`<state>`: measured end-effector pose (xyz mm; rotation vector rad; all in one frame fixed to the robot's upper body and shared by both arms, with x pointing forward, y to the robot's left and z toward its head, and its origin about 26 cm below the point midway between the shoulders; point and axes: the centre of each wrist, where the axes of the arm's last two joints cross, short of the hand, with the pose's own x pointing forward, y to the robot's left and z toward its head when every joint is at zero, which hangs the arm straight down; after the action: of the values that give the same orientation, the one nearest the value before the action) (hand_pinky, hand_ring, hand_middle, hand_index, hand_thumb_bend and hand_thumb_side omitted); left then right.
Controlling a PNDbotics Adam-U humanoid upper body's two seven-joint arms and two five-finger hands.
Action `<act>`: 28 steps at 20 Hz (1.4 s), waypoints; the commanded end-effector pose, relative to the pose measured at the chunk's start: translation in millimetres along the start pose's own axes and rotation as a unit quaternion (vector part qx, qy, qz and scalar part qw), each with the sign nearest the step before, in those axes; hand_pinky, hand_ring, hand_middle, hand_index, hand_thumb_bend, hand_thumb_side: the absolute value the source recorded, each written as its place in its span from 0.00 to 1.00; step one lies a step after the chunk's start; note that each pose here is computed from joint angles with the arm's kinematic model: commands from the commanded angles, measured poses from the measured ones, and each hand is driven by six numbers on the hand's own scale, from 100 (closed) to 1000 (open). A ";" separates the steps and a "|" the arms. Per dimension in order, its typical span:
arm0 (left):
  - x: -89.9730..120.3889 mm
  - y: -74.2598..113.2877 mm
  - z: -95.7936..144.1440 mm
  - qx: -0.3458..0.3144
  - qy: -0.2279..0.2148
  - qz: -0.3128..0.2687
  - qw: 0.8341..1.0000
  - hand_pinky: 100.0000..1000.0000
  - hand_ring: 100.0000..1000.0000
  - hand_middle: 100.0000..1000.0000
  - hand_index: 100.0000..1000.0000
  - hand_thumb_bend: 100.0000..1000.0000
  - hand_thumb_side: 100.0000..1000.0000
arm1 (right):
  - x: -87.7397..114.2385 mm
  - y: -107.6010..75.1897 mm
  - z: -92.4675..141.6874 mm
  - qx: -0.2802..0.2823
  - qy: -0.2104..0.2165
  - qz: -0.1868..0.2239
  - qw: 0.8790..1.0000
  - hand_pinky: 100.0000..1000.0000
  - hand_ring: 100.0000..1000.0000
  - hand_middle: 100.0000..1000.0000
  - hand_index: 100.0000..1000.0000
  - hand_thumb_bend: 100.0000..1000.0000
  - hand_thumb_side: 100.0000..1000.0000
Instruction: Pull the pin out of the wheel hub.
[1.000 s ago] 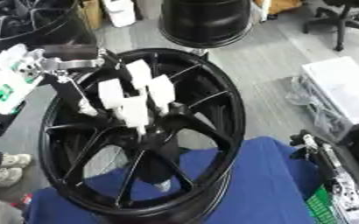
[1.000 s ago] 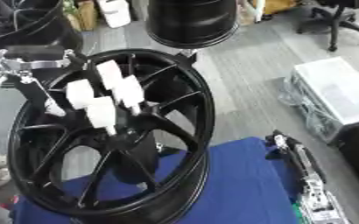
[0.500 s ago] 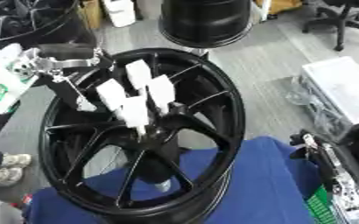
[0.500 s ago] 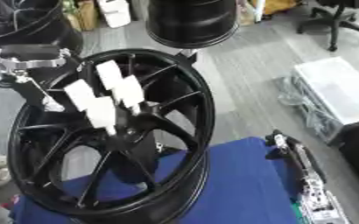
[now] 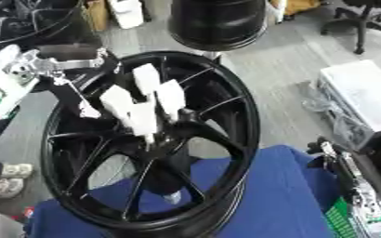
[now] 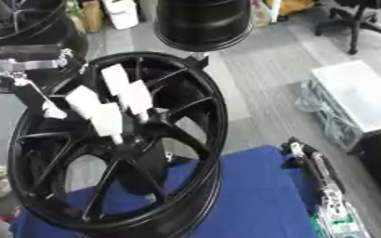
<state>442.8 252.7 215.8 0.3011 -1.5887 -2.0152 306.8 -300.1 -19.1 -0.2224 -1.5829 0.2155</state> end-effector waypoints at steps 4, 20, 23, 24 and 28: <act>-2.1 15.2 9.5 -0.115 -0.089 -0.099 0.984 0.71 0.49 0.39 0.51 0.31 0.00 | 9.1 -6.4 -3.8 -0.004 -0.016 0.009 1.000 0.57 0.43 0.54 0.64 0.00 0.85; 12.3 73.2 62.6 0.012 -0.104 -0.043 0.994 0.72 0.44 0.29 0.43 0.22 0.00 | 5.1 -7.7 -1.1 -0.009 -0.008 0.010 1.000 0.58 0.43 0.54 0.64 0.00 0.86; 15.1 88.1 99.9 0.056 -0.093 -0.025 0.994 0.72 0.44 0.29 0.43 0.23 0.00 | 3.1 -9.6 0.8 -0.013 -0.004 0.011 1.000 0.58 0.43 0.54 0.64 0.00 0.86; 13.8 90.9 116.9 0.072 -0.082 -0.015 0.994 0.72 0.43 0.29 0.43 0.23 0.00 | 2.2 -10.5 1.6 -0.015 -0.002 0.012 1.000 0.58 0.43 0.54 0.64 0.00 0.86; 4.3 81.7 178.0 0.113 -0.031 0.036 0.992 0.72 0.43 0.29 0.44 0.22 0.00 | -0.6 -13.6 4.3 -0.023 0.003 0.012 1.000 0.58 0.43 0.54 0.64 0.00 0.86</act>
<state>389.0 367.2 312.1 0.2122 -1.8535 -1.5950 300.2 -305.8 -24.3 -0.2488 -1.5598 0.1883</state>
